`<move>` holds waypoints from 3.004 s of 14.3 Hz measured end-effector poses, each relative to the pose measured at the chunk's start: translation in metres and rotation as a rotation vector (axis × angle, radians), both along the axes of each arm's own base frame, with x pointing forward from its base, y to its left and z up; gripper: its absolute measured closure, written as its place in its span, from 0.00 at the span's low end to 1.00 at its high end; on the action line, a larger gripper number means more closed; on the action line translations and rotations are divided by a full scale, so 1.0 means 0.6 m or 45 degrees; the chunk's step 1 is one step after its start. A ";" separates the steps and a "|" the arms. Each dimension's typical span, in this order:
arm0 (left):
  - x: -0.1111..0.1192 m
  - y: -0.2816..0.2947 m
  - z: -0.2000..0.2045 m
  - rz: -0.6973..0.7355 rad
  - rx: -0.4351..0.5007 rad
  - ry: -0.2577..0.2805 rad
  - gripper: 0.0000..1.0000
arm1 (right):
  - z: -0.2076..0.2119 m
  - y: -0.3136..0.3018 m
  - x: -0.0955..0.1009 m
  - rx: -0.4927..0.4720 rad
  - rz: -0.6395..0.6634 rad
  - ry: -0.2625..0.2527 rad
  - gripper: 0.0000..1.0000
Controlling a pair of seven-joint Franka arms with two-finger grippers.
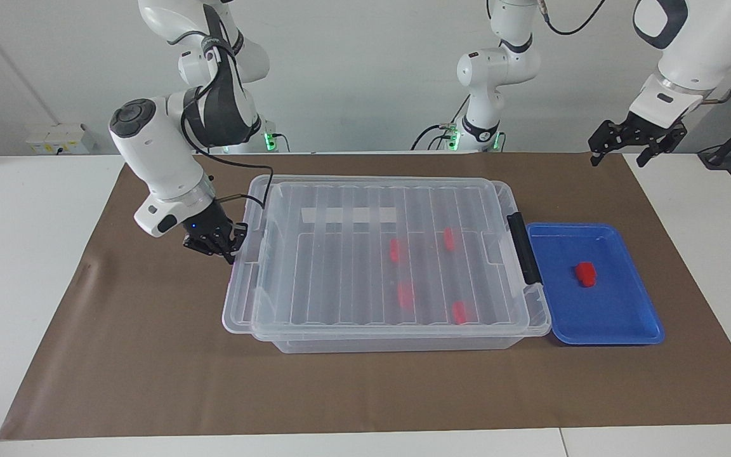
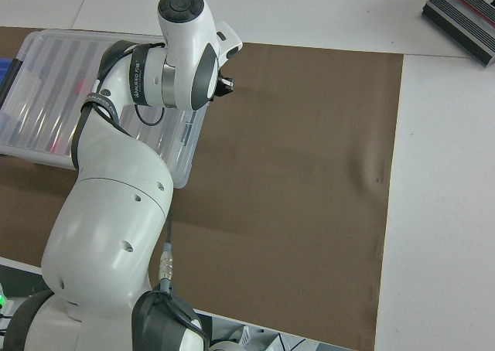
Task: Place red block in blue tray from box
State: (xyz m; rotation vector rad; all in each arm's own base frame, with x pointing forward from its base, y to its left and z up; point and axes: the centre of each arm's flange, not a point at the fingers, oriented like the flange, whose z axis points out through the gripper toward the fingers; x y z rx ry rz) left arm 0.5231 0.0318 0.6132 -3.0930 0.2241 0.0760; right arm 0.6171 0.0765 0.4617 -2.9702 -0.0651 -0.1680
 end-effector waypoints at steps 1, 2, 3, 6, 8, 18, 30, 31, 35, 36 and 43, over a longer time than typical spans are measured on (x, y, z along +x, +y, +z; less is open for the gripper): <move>0.001 -0.008 -0.003 -0.002 0.001 0.004 0.00 | -0.001 0.000 0.000 0.001 -0.001 0.001 0.99; 0.001 -0.015 -0.005 -0.007 0.002 0.008 0.00 | -0.002 0.000 -0.001 0.002 -0.001 0.003 0.99; 0.002 -0.024 -0.007 -0.013 0.003 0.010 0.00 | -0.003 0.000 -0.001 0.003 -0.002 0.005 0.99; 0.001 -0.049 -0.017 -0.038 0.004 0.026 0.00 | -0.005 0.000 -0.002 0.027 -0.014 0.011 0.99; 0.000 -0.072 -0.021 -0.055 0.005 0.032 0.00 | -0.005 0.001 -0.002 0.051 -0.025 0.014 0.99; 0.024 -0.081 -0.010 0.033 0.000 0.042 0.00 | -0.015 0.004 -0.006 0.063 -0.028 0.032 0.99; 0.026 -0.087 -0.012 0.037 0.003 0.070 0.00 | -0.016 0.025 -0.007 0.063 -0.006 0.017 0.99; 0.025 -0.088 -0.007 0.040 0.003 0.061 0.00 | -0.016 0.025 -0.007 0.063 -0.006 0.017 0.99; 0.020 -0.092 0.016 0.045 0.001 0.026 0.00 | -0.001 -0.001 -0.006 -0.022 0.009 -0.010 0.84; 0.019 -0.092 0.018 0.045 0.001 0.024 0.00 | 0.011 -0.016 -0.008 -0.070 0.018 -0.022 0.72; 0.019 -0.092 0.018 0.045 0.001 0.023 0.00 | 0.170 -0.088 -0.052 -0.199 -0.145 0.070 0.01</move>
